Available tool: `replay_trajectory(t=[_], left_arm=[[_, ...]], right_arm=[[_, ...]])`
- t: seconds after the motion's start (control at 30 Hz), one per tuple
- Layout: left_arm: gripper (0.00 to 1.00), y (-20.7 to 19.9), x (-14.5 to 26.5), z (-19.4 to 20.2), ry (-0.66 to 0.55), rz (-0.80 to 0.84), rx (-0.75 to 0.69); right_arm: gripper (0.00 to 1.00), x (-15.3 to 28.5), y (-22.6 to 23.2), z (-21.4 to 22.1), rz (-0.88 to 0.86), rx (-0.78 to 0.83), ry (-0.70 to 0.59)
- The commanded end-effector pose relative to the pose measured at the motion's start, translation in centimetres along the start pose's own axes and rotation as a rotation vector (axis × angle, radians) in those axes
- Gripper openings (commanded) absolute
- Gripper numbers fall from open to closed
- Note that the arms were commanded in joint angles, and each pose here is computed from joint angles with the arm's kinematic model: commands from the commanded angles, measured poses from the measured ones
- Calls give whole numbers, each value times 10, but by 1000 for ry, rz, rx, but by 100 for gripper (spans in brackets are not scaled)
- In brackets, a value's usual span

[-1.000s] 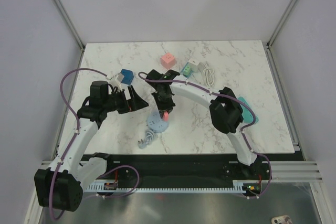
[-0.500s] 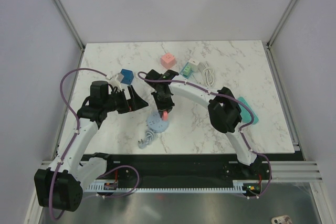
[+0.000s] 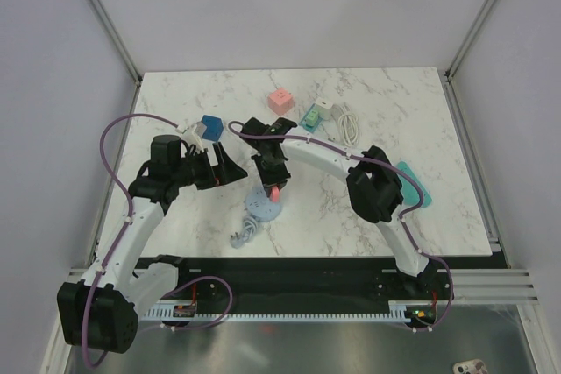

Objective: Insert the plug

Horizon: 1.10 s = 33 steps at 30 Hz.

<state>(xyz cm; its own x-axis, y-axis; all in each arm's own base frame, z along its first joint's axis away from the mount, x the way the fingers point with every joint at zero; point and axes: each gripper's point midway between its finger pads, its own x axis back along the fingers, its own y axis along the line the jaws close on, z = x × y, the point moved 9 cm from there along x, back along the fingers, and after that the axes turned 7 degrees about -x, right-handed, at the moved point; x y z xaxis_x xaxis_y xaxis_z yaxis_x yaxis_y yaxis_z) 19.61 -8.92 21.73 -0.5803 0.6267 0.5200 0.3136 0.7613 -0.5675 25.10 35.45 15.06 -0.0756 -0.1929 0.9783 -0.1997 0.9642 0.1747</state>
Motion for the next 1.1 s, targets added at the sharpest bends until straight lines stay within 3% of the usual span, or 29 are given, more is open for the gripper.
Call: replay_trajectory(t=[0.0,0.6,1.07], left_arm=[[99,-7,7,-13,-43,-1,-74],[99,-6,6,-13,-43,-6,-71],[99,-7,7,-13,-47,-6,-74]], right_arm=[[0,0,6,2,19,-2,-6],[0,-12,5,11,89,15,-13],[0,-35,15,23,44,35,-25]])
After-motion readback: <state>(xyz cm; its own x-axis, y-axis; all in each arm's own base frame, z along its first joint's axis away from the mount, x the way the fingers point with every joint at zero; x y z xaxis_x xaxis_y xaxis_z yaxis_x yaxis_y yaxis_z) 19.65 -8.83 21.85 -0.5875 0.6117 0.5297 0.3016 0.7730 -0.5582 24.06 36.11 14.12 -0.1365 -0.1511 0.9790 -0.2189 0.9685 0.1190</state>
